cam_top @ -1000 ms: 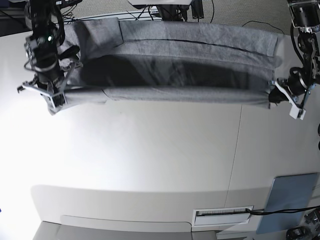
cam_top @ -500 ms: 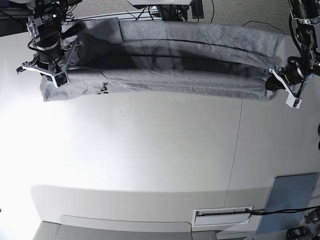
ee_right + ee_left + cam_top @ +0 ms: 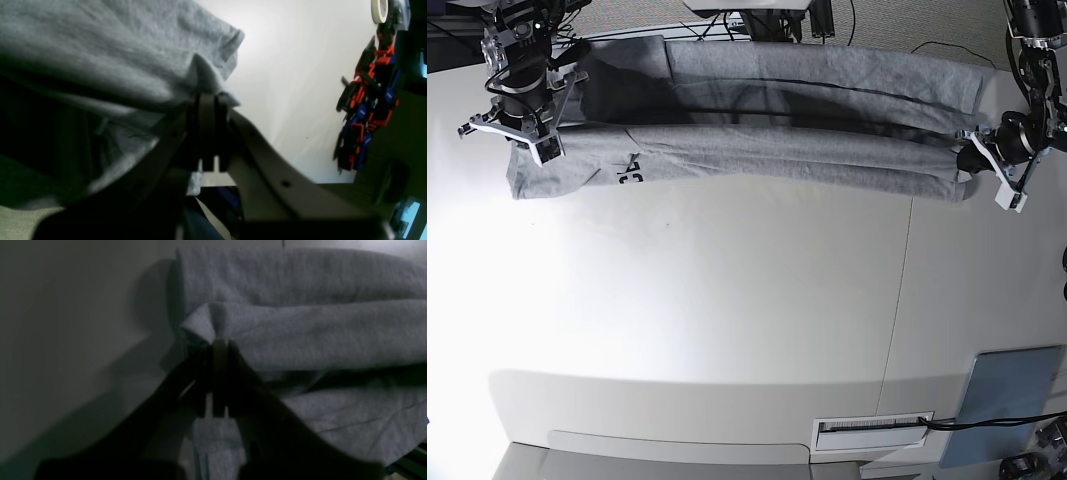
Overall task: Fold the T-shirt properly
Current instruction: 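Lower the fold flat and open the left gripper, then grasp the hem end of the folded strip with the left gripper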
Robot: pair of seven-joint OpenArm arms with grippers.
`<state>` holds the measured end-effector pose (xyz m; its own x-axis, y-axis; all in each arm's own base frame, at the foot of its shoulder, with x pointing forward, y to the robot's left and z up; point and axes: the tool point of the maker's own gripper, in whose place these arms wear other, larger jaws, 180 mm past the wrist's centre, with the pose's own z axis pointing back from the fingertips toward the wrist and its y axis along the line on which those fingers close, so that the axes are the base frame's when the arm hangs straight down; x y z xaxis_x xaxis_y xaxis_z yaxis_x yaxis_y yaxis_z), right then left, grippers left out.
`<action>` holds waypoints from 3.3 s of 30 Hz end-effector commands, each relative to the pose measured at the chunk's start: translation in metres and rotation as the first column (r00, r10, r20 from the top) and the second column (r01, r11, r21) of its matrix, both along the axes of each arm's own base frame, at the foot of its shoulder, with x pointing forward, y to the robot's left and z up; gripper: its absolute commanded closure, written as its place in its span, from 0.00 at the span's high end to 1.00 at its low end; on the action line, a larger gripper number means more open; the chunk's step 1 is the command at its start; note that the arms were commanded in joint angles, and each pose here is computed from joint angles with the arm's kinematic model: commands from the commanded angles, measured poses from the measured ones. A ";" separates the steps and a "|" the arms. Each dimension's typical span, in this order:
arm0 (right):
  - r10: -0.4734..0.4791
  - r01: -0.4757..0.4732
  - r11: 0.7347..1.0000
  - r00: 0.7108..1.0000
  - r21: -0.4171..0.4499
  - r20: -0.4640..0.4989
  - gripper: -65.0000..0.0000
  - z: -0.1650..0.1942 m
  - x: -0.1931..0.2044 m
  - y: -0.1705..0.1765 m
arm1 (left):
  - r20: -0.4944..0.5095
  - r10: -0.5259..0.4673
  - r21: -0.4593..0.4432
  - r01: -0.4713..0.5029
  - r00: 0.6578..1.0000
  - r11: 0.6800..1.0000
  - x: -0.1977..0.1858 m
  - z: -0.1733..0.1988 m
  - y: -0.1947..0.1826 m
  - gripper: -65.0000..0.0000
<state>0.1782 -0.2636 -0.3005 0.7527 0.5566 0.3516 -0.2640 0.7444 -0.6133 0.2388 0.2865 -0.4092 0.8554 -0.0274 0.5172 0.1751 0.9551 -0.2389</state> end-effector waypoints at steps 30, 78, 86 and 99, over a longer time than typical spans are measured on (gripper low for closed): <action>0.048 -0.047 0.999 0.998 0.025 -0.030 0.29 -0.005 -0.012 0.007 | 0.010 -0.004 0.049 0.004 1.000 0.999 0.006 0.013 0.017 0.35; 0.043 -0.043 0.999 0.998 0.023 -0.035 0.29 -0.005 -0.013 0.006 | -0.003 0.209 -0.441 -0.189 0.978 0.877 -0.042 -0.015 -0.016 0.41; 0.040 -0.039 0.999 0.998 0.021 -0.040 0.29 -0.006 -0.014 0.005 | 0.052 0.234 -0.466 -0.184 0.971 0.865 -0.034 -0.010 -0.020 0.11; 0.030 -0.030 0.999 0.998 0.017 -0.052 0.29 -0.007 -0.016 0.004 | 0.203 0.347 -0.435 -0.233 0.916 0.870 -0.002 0.021 0.024 0.00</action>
